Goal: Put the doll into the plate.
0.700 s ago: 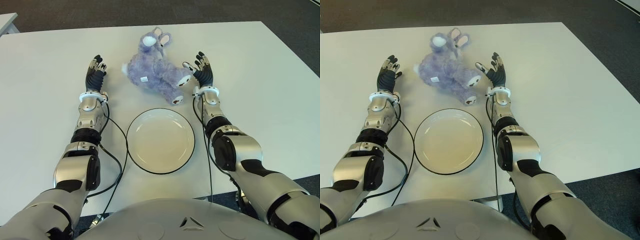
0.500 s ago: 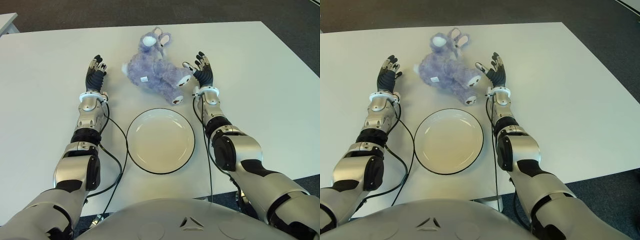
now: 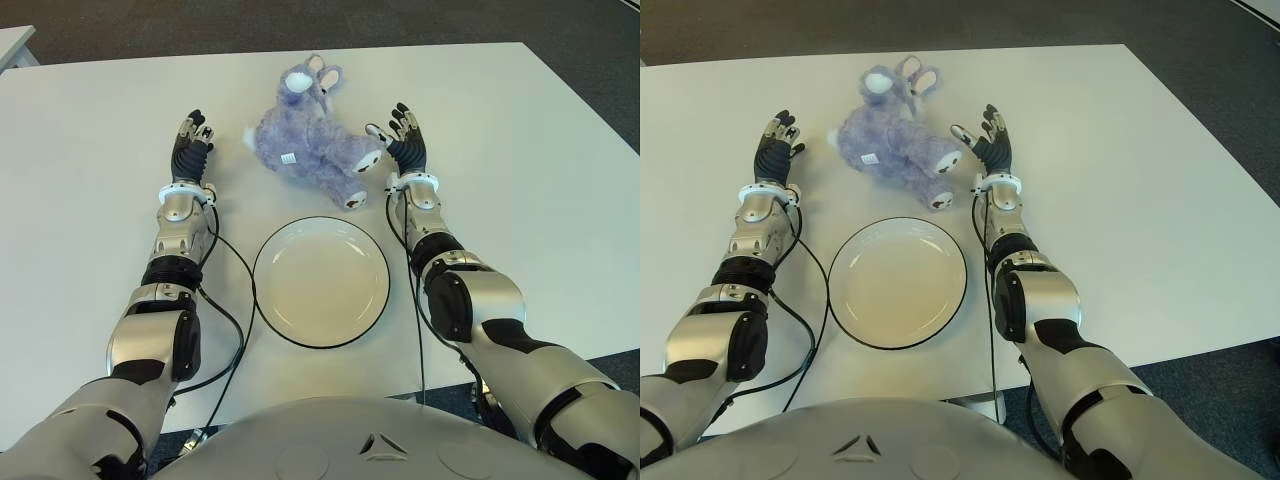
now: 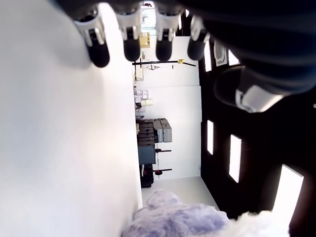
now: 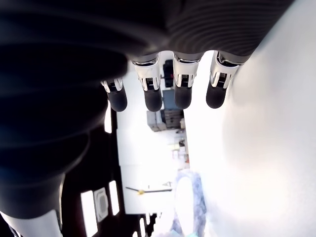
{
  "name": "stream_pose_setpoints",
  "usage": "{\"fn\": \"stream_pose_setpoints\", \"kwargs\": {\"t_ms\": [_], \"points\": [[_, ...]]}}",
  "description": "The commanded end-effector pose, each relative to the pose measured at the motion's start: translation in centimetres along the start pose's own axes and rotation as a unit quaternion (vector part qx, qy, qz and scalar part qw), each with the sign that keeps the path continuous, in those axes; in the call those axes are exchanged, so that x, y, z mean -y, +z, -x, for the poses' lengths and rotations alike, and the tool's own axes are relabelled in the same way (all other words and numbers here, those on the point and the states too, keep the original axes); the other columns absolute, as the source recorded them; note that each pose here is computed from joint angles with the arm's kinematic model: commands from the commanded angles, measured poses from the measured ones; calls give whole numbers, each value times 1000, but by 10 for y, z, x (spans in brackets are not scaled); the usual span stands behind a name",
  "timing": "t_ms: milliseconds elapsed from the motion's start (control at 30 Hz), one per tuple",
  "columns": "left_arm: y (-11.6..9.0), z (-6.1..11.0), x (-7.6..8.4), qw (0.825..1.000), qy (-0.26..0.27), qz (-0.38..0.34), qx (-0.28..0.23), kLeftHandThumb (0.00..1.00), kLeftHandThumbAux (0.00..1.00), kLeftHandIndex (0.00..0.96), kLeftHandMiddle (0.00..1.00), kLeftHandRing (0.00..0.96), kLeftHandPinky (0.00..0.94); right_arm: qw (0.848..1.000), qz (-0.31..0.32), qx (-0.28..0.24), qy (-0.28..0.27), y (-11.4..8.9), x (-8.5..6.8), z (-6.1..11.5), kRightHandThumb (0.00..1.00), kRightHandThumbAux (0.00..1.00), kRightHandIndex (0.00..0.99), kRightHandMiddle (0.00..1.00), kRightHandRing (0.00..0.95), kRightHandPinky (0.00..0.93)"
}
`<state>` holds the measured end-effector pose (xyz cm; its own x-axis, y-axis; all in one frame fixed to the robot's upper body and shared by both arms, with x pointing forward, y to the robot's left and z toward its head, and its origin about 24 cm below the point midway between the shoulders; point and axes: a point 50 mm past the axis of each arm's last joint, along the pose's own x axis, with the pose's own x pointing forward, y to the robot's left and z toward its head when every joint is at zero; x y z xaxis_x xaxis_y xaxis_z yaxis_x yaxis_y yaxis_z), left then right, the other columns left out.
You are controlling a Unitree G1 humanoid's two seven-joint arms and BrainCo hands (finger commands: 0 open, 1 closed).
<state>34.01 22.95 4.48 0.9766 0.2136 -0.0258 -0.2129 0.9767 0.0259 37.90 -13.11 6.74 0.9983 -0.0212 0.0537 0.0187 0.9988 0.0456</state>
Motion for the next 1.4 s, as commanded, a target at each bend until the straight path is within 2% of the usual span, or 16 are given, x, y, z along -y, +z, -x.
{"fn": "stream_pose_setpoints", "kwargs": {"t_ms": [33,1167,1400], "points": [[-24,10,-3,999,10,-3,-52,597,377,0,0,10,85,1000,-2,-8,0,-7,5,4,23,738,6,24,31,51],[-22,11,-3,999,7,0,-51,589,372,0,0,15,55,997,13,73,34,21,13,-2,5,722,12,27,29,49],[-22,12,-4,999,9,0,-52,595,377,0,0,25,76,995,11,86,44,25,13,-2,21,705,14,28,29,53]]}}
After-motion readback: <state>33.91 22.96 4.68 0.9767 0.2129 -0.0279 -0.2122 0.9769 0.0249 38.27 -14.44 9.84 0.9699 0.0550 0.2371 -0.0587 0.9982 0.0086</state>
